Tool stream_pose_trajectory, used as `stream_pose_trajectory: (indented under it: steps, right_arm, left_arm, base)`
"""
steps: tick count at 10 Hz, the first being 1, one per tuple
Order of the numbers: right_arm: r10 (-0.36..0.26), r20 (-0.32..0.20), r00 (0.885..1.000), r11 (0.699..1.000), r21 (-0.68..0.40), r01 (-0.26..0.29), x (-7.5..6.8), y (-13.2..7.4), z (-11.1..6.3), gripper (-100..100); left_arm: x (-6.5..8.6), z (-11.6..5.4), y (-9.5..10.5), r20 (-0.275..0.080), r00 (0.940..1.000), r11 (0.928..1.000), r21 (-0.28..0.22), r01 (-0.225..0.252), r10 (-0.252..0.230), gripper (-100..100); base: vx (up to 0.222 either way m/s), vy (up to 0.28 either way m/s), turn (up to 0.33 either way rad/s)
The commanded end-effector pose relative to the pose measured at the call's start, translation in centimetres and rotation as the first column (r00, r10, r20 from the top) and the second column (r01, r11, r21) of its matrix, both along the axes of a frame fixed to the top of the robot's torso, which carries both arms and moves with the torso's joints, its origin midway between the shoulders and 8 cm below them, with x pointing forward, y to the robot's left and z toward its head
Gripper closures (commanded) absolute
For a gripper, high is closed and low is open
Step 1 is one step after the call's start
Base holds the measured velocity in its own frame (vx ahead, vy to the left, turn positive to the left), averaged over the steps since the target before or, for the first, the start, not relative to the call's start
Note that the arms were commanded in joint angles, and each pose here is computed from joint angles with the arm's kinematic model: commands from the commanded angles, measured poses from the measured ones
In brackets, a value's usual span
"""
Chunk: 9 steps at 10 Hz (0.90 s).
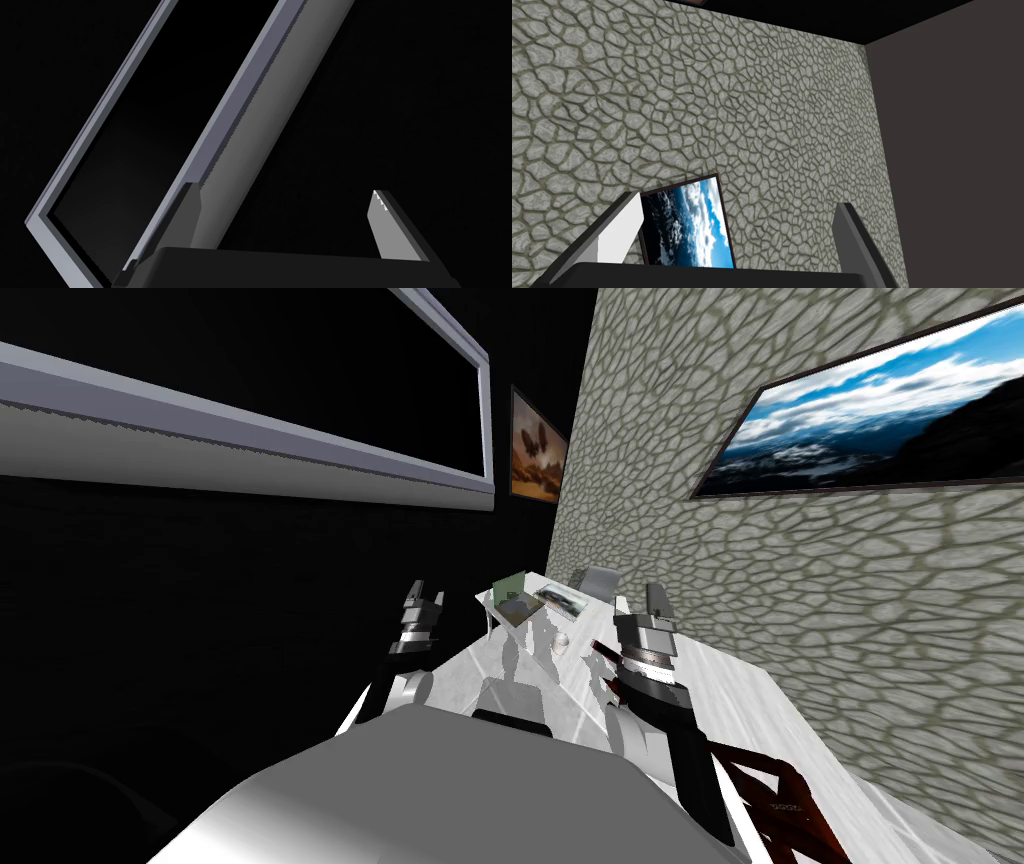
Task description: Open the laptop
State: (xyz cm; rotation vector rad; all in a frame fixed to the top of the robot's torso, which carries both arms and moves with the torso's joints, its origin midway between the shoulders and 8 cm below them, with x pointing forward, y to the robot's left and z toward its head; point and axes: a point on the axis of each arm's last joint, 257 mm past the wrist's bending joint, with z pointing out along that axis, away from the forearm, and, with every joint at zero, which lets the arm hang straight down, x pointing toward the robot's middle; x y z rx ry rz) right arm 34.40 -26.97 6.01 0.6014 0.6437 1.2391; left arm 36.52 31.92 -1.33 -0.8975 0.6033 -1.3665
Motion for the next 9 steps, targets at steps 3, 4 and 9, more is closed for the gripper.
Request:
stream_pose_trajectory:
  steps: [3,4,9]
  right_arm:
    - [0.000,0.000,1.000,1.000,0.000,0.000,0.00,0.00,0.01,0]
    - [0.000,0.000,1.000,1.000,0.000,0.000,0.00,0.00,0.01,0]
    - [0.000,0.000,1.000,1.000,0.000,0.000,-0.01,0.00,0.02,0]
  left_arm:
    - [0.00,0.01,0.00,0.000,1.0000,1.0000,0.000,0.000,0.000,0]
    - [0.00,0.01,0.00,0.000,1.0000,1.0000,0.000,0.000,0.000,0]
    - [-0.01,0.02,0.00,0.000,1.0000,1.0000,0.000,0.000,0.000,0]
  base:
    - [0.000,0.000,0.000]
    - [0.000,0.000,0.000]
    - [0.000,0.000,0.000]
